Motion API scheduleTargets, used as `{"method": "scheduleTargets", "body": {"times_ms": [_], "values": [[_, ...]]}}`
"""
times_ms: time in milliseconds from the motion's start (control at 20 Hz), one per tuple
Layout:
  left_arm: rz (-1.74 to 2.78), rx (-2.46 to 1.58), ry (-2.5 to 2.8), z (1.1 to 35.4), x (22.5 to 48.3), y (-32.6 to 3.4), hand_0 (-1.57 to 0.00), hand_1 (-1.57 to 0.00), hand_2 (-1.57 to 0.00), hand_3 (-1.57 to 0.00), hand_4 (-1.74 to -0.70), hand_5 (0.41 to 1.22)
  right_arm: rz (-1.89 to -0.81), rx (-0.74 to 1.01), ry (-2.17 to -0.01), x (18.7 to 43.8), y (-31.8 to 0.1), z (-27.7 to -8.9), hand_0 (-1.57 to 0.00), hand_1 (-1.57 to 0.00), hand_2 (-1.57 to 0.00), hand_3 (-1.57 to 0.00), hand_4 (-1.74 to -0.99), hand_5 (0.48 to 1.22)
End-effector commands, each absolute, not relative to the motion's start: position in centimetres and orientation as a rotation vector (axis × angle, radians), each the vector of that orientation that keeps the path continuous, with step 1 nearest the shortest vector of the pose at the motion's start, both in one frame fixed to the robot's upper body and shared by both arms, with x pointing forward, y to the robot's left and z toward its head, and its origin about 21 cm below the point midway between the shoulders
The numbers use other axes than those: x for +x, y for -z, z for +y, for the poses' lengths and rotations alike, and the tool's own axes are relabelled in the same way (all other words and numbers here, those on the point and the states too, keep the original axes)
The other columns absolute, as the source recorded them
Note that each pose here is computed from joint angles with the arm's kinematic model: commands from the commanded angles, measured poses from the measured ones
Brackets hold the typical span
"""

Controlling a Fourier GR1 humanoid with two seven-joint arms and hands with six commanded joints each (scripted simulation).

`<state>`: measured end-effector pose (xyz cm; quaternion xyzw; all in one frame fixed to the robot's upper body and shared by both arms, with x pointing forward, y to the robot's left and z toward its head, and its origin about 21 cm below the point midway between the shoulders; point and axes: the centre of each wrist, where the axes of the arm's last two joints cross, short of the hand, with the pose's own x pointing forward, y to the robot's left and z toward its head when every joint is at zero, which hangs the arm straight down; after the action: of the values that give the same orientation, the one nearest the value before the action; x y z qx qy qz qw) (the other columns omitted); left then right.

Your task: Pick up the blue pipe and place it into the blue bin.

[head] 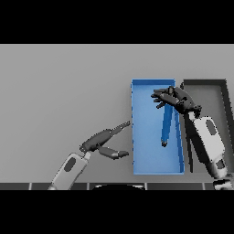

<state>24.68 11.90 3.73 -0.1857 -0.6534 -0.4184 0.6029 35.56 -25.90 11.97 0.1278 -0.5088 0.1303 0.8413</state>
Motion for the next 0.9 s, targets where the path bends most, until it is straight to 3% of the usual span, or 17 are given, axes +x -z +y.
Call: {"method": "scheduleTargets", "body": {"times_ms": [0,50,100,200,300,350,500,600,850], "values": [[-1.513,-0.428,0.975,11.9,24.6,-3.8,0.0,0.0,0.0,0.0,-0.89,0.457,-1.035,0.25,-0.279,35.5,-11.2,-25.8,-1.57,-1.57,-1.57,-1.33,-1.599,1.11],[-1.526,-0.432,0.969,11.8,24.6,-4.3,0.0,0.0,0.0,0.0,-0.89,0.455,-1.019,0.232,-0.267,35.6,-11.1,-25.7,-1.56,-1.46,-1.39,-1.12,-1.547,1.133],[-1.522,-0.436,0.975,11.7,24.7,-4.2,0.0,0.0,0.0,0.0,-0.89,0.453,-1.004,0.231,-0.247,35.5,-10.8,-25.6,-1.31,-1.17,-1.11,-0.9,-1.503,1.15],[-1.516,-0.423,0.984,11.8,24.9,-4.2,0.0,0.0,0.0,0.0,-0.89,0.453,-0.95,0.211,-0.23,35.8,-10.2,-25.1,-0.84,-0.75,-0.71,-0.57,-1.392,1.176],[-1.504,-0.422,0.976,11.7,24.8,-4.0,0.0,0.0,0.0,0.0,-0.89,0.453,-0.908,0.208,-0.288,35.7,-10.0,-25.1,-0.53,-0.48,-0.46,-0.37,-1.285,1.141],[-1.507,-0.417,0.972,11.9,24.8,-4.2,0.0,0.0,0.0,0.0,-0.89,0.453,-0.911,0.194,-0.328,35.5,-10.0,-24.8,-0.43,-0.38,-0.36,-0.29,-1.242,1.081],[-1.506,-0.433,0.974,11.9,24.7,-3.9,0.0,0.0,0.0,0.0,-0.89,0.453,-0.834,0.104,-0.453,35.4,-9.0,-24.8,-0.22,-0.19,-0.19,-0.15,-1.165,0.924],[-1.514,-0.434,0.977,11.8,24.6,-3.9,0.0,0.0,0.0,0.0,-0.9,0.45,-0.817,0.072,-0.515,35.4,-8.3,-24.6,-0.14,-0.12,-0.12,-0.1,-1.131,0.857],[-1.509,-0.442,0.969,11.7,24.6,-3.8,0.0,0.0,0.0,0.0,-0.91,0.458,-0.814,-0.017,-0.564,35.8,-7.6,-24.7,-0.04,-0.04,-0.04,-0.03,-1.124,0.717]]}}
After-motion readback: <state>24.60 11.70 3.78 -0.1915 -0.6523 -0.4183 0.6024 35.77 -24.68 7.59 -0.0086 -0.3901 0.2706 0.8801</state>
